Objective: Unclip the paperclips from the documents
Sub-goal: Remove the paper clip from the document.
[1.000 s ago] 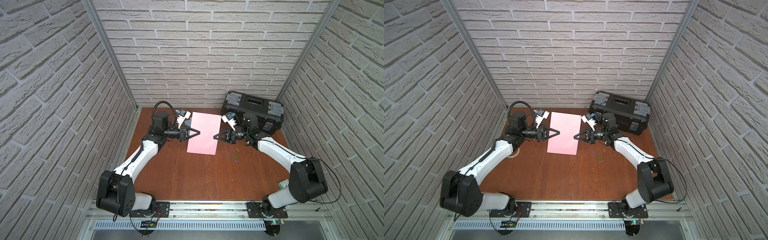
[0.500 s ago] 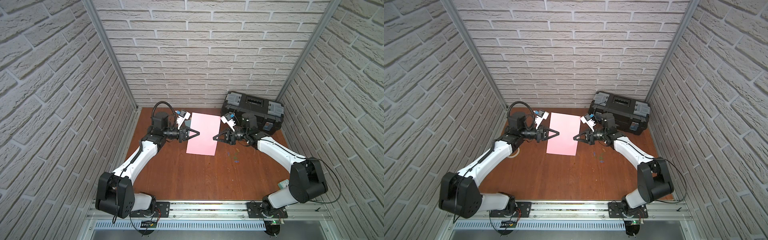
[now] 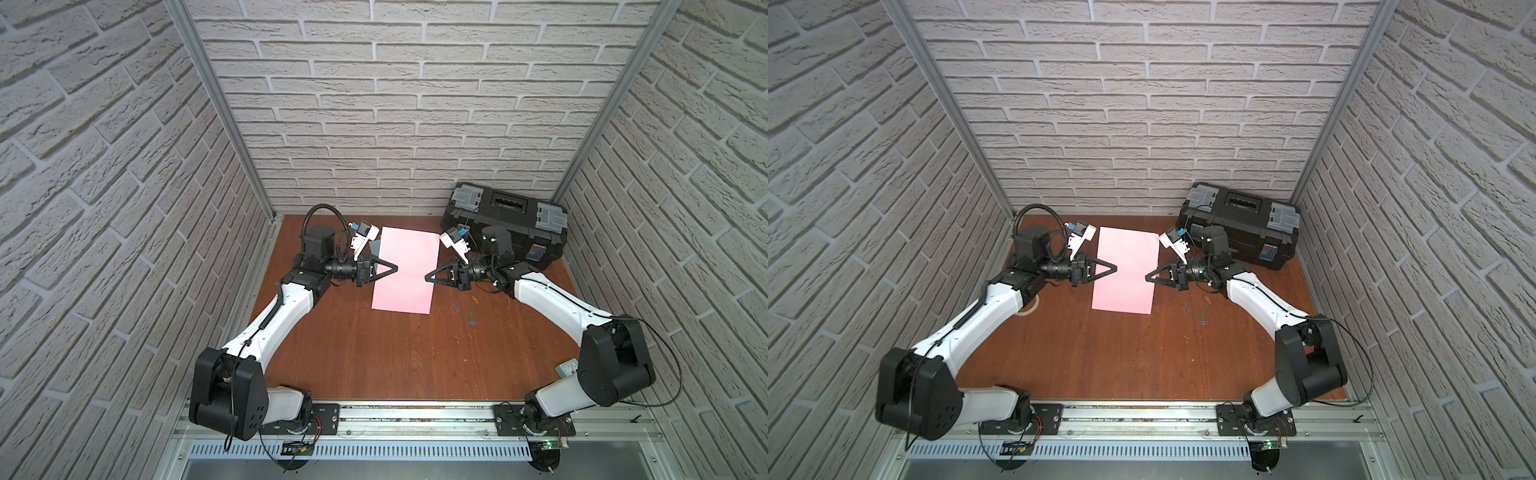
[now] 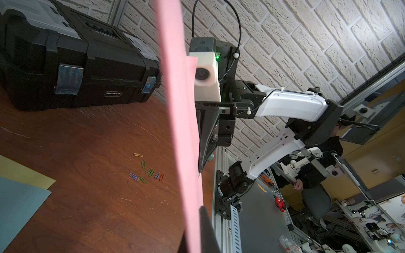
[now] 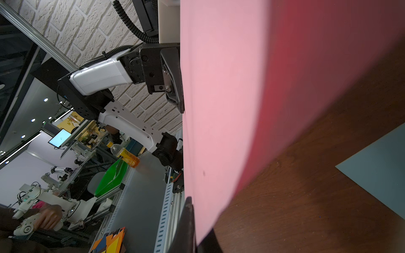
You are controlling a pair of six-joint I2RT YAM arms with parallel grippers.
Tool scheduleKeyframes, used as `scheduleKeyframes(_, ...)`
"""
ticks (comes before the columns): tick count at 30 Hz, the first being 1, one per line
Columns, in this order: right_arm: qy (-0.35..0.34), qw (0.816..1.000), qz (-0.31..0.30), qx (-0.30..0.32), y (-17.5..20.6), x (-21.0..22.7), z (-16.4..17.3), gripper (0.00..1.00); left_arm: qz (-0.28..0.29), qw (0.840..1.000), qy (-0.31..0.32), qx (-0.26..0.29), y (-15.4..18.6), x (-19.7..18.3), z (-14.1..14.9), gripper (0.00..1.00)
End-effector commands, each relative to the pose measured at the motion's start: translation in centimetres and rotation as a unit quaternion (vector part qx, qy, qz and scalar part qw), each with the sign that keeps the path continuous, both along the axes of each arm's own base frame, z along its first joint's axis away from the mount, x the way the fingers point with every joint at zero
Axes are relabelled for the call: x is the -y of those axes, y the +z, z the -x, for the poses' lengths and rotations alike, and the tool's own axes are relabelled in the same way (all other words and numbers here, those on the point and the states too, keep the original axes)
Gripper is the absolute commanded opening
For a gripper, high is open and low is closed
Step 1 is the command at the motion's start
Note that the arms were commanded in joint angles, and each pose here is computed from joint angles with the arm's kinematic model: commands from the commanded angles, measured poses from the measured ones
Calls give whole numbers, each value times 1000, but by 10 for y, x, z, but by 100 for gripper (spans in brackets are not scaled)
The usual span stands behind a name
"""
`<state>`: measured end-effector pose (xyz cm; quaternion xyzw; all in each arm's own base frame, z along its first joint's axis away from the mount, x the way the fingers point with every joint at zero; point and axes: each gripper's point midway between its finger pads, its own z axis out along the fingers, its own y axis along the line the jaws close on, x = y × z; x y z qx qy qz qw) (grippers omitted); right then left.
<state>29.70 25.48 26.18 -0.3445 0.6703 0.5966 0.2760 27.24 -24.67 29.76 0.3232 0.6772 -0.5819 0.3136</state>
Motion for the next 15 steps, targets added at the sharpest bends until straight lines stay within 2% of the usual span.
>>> scheduleKeyframes(1, 0, 1000, -1, 12, 9, 4, 2, 6, 6, 999, 9, 35, 10, -9, 0, 0)
scheduleKeyframes(15, -4, 1000, 0, 12, 9, 7, 2, 7, 6, 999, 12, 36, 11, -10, -2, 0)
